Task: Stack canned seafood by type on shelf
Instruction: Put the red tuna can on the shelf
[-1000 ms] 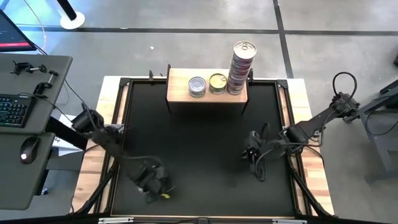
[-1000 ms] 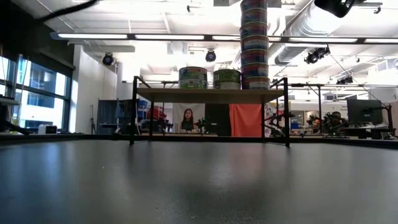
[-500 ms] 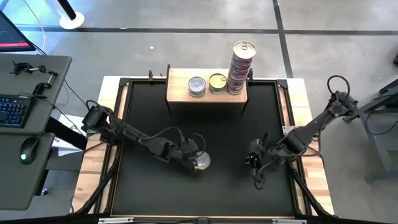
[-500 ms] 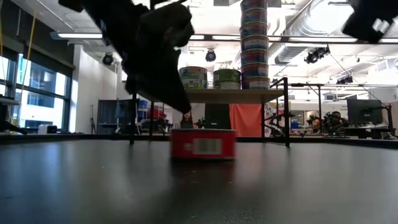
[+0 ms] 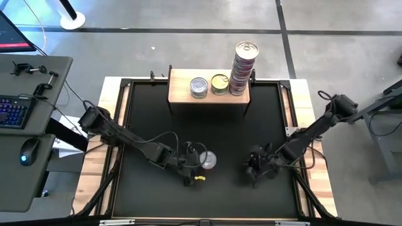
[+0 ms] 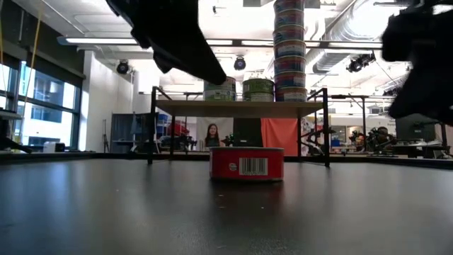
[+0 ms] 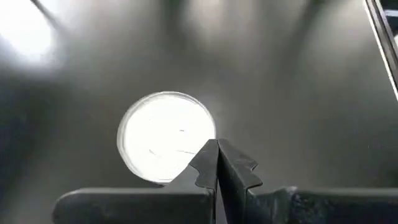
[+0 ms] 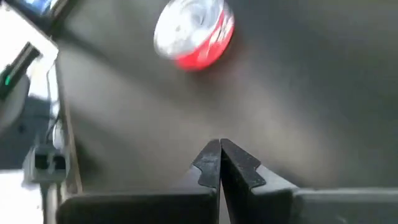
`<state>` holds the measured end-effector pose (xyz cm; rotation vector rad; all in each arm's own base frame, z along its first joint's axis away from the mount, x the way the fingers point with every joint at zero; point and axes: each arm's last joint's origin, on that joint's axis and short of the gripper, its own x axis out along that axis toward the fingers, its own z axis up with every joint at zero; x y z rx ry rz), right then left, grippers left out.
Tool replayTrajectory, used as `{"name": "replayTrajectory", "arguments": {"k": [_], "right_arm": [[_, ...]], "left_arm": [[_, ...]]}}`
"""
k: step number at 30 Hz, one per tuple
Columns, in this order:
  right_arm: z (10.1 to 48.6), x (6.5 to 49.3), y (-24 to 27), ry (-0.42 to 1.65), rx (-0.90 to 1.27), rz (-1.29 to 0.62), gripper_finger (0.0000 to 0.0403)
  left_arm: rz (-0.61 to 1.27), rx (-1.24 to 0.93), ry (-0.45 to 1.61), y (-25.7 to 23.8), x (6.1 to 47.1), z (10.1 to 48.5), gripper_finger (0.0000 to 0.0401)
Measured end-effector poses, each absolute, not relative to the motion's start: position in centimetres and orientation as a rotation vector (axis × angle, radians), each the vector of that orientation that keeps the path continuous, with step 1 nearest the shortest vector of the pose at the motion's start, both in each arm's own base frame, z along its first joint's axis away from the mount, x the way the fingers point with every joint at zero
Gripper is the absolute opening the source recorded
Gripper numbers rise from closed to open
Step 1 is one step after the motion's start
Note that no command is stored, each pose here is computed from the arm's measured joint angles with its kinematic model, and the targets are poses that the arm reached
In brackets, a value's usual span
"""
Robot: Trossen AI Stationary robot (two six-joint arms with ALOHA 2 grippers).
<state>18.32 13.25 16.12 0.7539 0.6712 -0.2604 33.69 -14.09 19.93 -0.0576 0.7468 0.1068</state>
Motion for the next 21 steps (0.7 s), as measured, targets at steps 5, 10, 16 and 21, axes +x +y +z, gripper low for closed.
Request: {"name": "replayTrajectory", "arguments": {"k": [5,10,16,21], "right_arm": [[15.5,20.7,11.7,0.636,0.699,-0.335,0.0000],[14.1,23.2,9.7,0.647,0.682,-0.359,0.0000],[12.8,25.3,7.6,0.645,0.658,-0.323,0.0000],[12.9,26.0,6.9,0.622,0.686,-0.271,0.0000]], "left_arm": [[0.084,-0.073,0.722,-15.3,34.6,18.1,0.0000],[0.056,-0.139,0.701,-16.1,35.5,16.4,0.0000],[0.120,-0.338,0.582,-16.5,35.9,16.3,0.0000],[0.197,-0.413,0.401,-15.8,34.0,15.5,0.0000]]}}
